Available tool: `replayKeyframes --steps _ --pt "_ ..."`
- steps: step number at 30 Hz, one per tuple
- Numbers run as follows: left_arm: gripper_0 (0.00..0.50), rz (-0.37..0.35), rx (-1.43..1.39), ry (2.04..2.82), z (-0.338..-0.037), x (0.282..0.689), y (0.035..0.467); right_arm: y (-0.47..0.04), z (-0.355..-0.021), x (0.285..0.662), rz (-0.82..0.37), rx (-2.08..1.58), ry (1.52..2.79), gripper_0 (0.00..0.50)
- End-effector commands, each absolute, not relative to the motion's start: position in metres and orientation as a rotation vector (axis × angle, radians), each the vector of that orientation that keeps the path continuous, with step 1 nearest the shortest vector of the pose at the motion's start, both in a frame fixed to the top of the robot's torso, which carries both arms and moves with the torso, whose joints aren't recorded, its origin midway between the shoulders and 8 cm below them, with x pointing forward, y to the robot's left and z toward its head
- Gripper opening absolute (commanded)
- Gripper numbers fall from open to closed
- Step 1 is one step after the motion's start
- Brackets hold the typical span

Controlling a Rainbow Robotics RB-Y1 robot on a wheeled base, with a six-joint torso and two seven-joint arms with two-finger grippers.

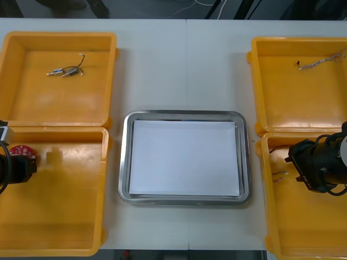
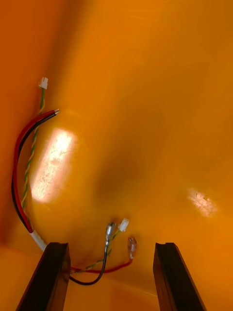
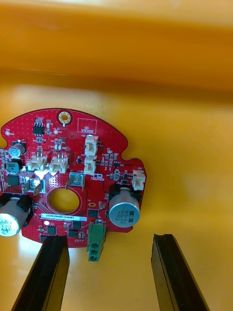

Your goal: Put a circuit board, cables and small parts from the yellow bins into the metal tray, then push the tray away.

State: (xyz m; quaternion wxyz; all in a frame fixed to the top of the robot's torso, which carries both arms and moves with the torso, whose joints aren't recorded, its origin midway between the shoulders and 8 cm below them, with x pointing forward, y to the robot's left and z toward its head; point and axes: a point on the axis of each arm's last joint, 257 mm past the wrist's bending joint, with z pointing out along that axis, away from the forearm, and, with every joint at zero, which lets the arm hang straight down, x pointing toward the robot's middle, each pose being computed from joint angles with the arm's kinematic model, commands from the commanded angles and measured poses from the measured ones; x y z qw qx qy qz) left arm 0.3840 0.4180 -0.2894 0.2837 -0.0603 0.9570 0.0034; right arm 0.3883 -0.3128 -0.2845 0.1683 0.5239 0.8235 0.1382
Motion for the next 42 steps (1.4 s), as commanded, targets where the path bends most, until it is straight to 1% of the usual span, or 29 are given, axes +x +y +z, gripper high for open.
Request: replayKeyframes --steps 1,9,14,30,32,33,34,42 --pt "0.5 0.116 0.026 2.586 -0.297 0.375 0.432 -0.296 -0.283 0.402 0.428 1.478 2.327 0.5" --pt "0.5 0.127 0.045 2.585 -0.305 0.375 0.43 -0.286 -0.291 0.398 0.416 1.492 2.348 0.5" --pt "0.5 0.132 0.047 2.595 -0.309 0.373 0.431 -0.277 -0.294 0.397 0.437 1.517 2.347 0.5" --pt "0.5 0.129 0.047 2.591 -0.31 0.373 0.43 -0.279 -0.31 0.383 0.4 1.552 2.364 0.5" --pt "0.285 0.129 0.047 2.591 -0.31 0.373 0.43 -0.278 -0.312 0.38 0.397 1.552 2.37 0.5" --pt "0.013 0.127 0.049 2.592 -0.311 0.373 0.429 -0.278 -0.313 0.38 0.395 1.551 2.371 0.5" --pt "0.0 0.127 0.053 2.591 -0.312 0.373 0.428 -0.278 -0.314 0.379 0.39 1.552 2.37 0.5" --pt "0.0 0.133 0.062 2.585 -0.312 0.374 0.428 -0.28 -0.318 0.377 0.385 1.556 2.365 0.5"
